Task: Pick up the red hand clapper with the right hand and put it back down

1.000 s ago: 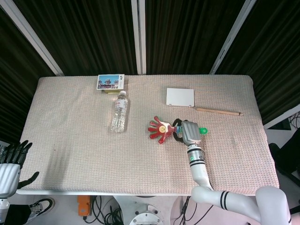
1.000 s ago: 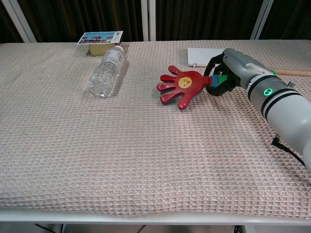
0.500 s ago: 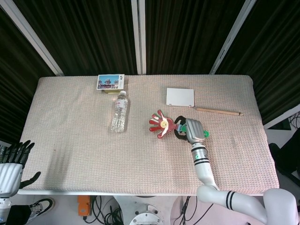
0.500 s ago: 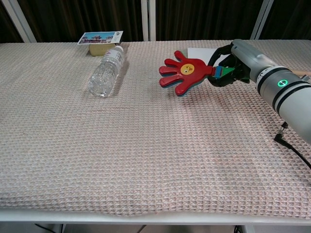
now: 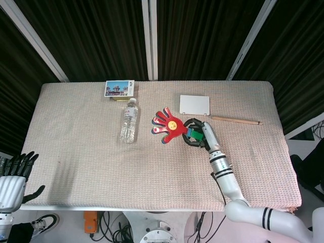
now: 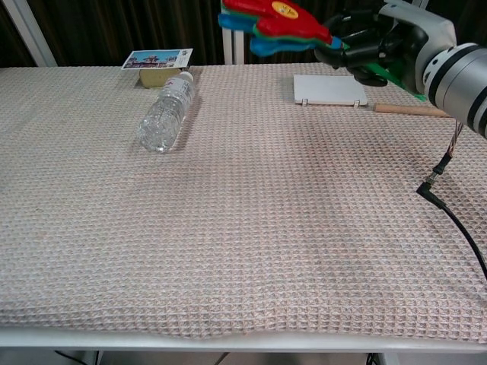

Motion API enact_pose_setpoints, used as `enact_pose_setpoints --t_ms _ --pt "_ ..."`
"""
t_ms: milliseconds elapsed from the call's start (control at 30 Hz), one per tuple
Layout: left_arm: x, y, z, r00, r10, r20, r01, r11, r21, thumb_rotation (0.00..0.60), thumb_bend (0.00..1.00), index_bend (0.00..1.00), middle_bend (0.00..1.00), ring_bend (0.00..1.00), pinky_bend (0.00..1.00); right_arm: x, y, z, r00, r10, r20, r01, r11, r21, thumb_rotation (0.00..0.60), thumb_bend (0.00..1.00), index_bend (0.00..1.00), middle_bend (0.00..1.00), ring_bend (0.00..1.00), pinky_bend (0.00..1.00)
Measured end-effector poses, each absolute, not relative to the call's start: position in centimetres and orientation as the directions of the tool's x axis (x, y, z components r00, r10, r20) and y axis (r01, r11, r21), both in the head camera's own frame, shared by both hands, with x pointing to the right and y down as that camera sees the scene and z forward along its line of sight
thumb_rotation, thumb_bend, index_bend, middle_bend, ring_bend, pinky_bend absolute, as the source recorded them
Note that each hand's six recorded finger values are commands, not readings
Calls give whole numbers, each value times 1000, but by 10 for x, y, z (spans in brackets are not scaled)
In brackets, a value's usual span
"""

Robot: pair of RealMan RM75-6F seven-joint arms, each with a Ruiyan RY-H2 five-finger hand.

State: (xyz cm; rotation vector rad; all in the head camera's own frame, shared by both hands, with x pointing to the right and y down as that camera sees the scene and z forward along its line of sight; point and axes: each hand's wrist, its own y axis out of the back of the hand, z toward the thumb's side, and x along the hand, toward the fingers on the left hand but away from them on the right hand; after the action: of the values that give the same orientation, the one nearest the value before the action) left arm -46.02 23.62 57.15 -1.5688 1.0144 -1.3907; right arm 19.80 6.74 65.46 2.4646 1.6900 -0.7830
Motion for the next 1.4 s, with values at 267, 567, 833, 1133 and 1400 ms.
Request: enact_pose_setpoints --t_ms 267,567,833,1133,1400 --pt "-460 236 572 80 -928 363 -62 -368 -928 600 181 38 0 0 0 206 56 620 364 832 -419 931 -326 162 600 531 1000 864 943 1000" --pt "-461 237 572 75 -927 366 -64 -371 -926 600 181 38 0 0 0 215 57 623 392 815 -427 914 -398 78 600 533 1000 922 985 1000" --pt "-462 237 573 72 -928 366 -67 -370 -926 600 180 38 0 0 0 222 62 637 389 815 -431 584 -579 -569 600 511 1000 937 985 1000" --pt "-461 237 572 75 -929 362 -64 -367 -928 600 180 38 0 0 0 227 65 643 361 814 -455 99 -519 -849 600 514 1000 938 985 1000" --pt "-461 237 573 75 -928 364 -63 -369 -927 600 181 38 0 0 0 224 57 624 358 846 -395 361 -515 -777 600 503 1000 939 985 1000"
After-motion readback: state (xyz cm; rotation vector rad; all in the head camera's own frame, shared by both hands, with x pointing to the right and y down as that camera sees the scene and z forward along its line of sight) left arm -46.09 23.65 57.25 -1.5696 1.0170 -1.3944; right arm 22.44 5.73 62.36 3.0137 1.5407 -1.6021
